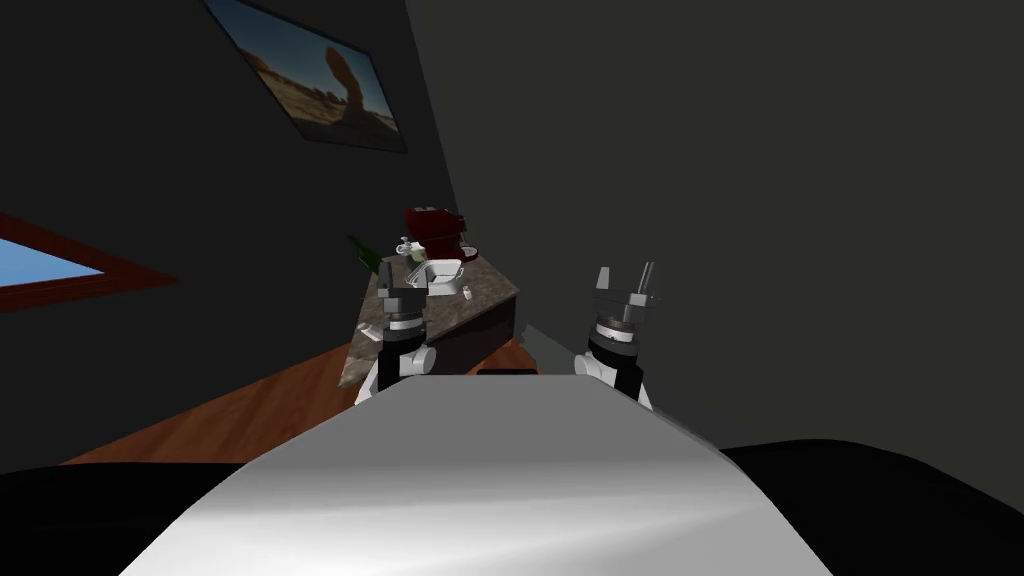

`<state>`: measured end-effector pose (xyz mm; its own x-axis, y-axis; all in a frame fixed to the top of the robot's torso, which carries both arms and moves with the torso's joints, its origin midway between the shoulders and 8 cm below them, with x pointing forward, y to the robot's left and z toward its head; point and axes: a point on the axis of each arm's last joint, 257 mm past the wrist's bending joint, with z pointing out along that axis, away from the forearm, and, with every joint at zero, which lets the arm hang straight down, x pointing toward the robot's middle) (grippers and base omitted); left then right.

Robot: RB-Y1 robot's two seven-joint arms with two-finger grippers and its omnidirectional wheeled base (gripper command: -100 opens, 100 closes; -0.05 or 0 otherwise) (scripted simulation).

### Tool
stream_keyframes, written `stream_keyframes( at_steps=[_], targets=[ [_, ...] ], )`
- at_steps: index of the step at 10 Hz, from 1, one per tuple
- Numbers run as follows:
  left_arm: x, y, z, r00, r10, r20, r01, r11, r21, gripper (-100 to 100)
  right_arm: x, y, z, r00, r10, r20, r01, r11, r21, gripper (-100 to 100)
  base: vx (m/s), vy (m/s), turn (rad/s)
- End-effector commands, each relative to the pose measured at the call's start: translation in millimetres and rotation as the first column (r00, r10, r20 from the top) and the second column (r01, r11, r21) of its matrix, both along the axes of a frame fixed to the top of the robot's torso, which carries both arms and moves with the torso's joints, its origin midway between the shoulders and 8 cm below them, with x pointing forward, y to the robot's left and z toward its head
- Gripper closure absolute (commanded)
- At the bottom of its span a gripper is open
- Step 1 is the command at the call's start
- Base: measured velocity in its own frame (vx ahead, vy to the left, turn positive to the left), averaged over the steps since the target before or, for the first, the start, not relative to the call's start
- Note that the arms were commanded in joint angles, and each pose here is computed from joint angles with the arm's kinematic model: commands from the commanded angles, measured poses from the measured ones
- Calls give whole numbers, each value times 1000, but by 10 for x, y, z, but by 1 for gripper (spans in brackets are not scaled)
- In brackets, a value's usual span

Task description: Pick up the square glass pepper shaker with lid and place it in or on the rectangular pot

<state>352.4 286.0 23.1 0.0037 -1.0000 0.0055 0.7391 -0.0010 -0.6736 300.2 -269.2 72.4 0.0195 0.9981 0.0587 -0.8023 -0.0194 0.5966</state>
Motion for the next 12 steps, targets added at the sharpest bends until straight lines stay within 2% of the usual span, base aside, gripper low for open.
stream_keyframes(
  at_steps=[1,4,5,7,8,10,11,12],
  targets=[
    [28,90,-44,1000,-6,4,6,1000,2,-100,0,0,0,1000,0,0,0,1000,0,0,-80,23,-166],
    [107,317,-119,1000,-9,21,9,1000,-18,-100,0,0,0,1000,0,0,0,1000,0,0,-90,6,-247],
    [119,325,-146,1000,-7,14,7,1000,-19,-100,0,0,0,1000,0,0,0,1000,0,0,-54,-2,-41],
    [159,512,-165,999,-4,35,5,999,-49,-100,0,0,0,1000,0,0,0,1000,0,0,-50,-11,-201],
    [180,529,-216,1000,-1,24,2,999,-51,-100,0,0,0,1000,0,0,0,1000,0,0,-46,-4,-83],
    [224,751,-249,999,9,44,-5,995,-95,-100,0,0,0,1000,0,0,0,1000,0,0,-49,-14,-219],
    [239,765,-290,999,12,34,-8,995,-97,-100,0,0,0,1000,0,0,0,1000,0,0,-39,-8,-77],
    [266,893,-326,999,20,41,-14,992,-124,-100,0,-1,-1,1000,0,0,0,1000,0,0,-31,-18,-145]
  ],
)
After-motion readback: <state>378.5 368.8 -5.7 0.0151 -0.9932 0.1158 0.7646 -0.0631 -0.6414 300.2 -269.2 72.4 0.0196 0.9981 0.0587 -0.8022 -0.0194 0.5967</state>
